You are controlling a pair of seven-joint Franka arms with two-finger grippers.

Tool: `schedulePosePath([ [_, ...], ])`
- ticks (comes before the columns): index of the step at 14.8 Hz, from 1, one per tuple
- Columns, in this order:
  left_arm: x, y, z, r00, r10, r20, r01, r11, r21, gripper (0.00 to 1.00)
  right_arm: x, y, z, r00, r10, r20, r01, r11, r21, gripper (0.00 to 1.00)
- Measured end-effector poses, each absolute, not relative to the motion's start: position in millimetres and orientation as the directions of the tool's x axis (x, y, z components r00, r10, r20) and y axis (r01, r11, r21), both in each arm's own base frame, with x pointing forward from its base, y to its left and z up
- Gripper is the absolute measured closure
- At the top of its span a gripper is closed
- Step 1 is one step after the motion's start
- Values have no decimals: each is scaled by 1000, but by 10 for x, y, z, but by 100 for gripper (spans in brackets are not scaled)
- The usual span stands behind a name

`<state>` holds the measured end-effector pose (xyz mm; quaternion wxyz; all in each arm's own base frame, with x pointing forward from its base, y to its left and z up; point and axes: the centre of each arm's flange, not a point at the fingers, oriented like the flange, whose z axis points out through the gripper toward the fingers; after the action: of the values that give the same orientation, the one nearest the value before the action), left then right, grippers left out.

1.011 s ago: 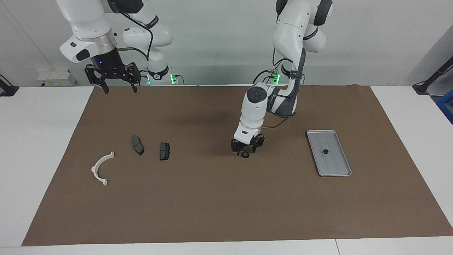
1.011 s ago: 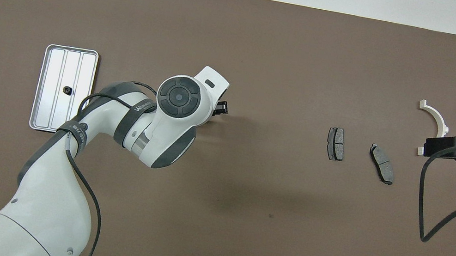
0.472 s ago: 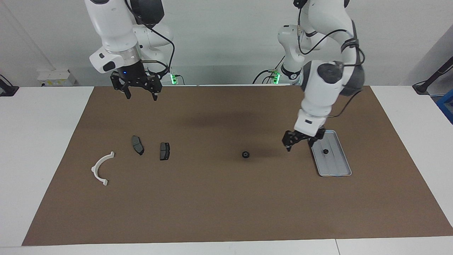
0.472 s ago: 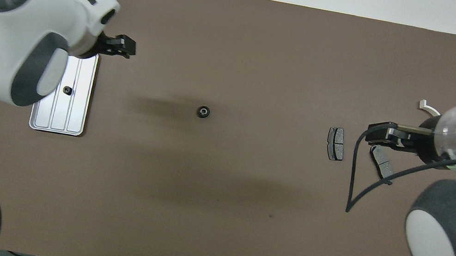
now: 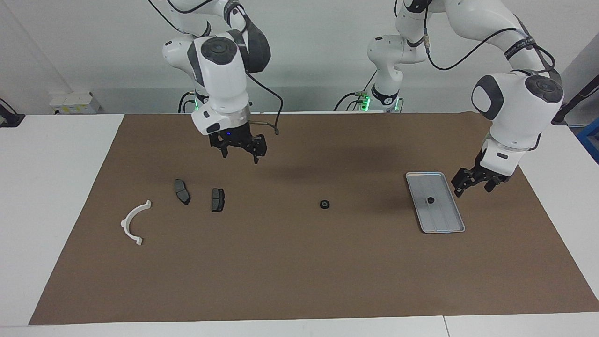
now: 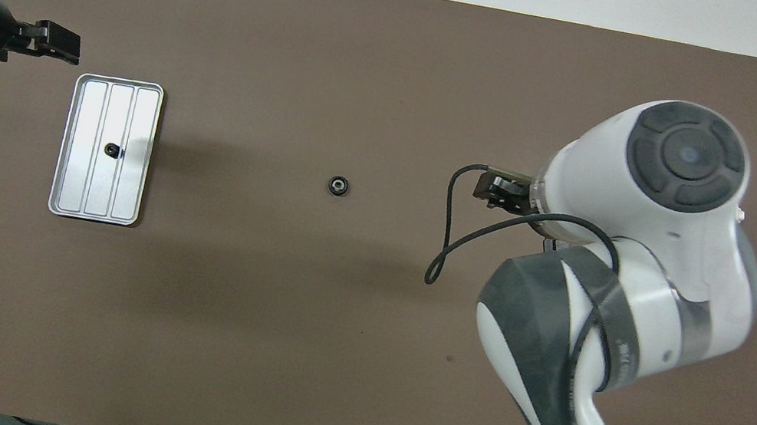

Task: Place bearing gear from tray to pile

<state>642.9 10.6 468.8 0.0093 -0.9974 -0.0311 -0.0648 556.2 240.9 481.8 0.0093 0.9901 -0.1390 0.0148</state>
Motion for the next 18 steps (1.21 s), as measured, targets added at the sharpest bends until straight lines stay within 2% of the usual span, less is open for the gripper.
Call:
schedulePosePath([
  [3,6411,-6,4253,990,70,126,68,-997,26,0,5610,2802,4458,946,-324,32,-324,-946,-12,0],
  [7,6216,-32,3625,992,86,96,82,-996,43,0,5692,3231,4132,937,-349,35,-347,-937,-36,0],
  [14,5883,-14,3071,992,92,88,89,-995,36,0,5738,4287,3436,925,-379,29,-379,-925,-13,0],
  [18,5720,-94,3003,995,79,62,77,-996,36,0,5870,4584,3227,926,-376,41,-376,-927,-23,0],
])
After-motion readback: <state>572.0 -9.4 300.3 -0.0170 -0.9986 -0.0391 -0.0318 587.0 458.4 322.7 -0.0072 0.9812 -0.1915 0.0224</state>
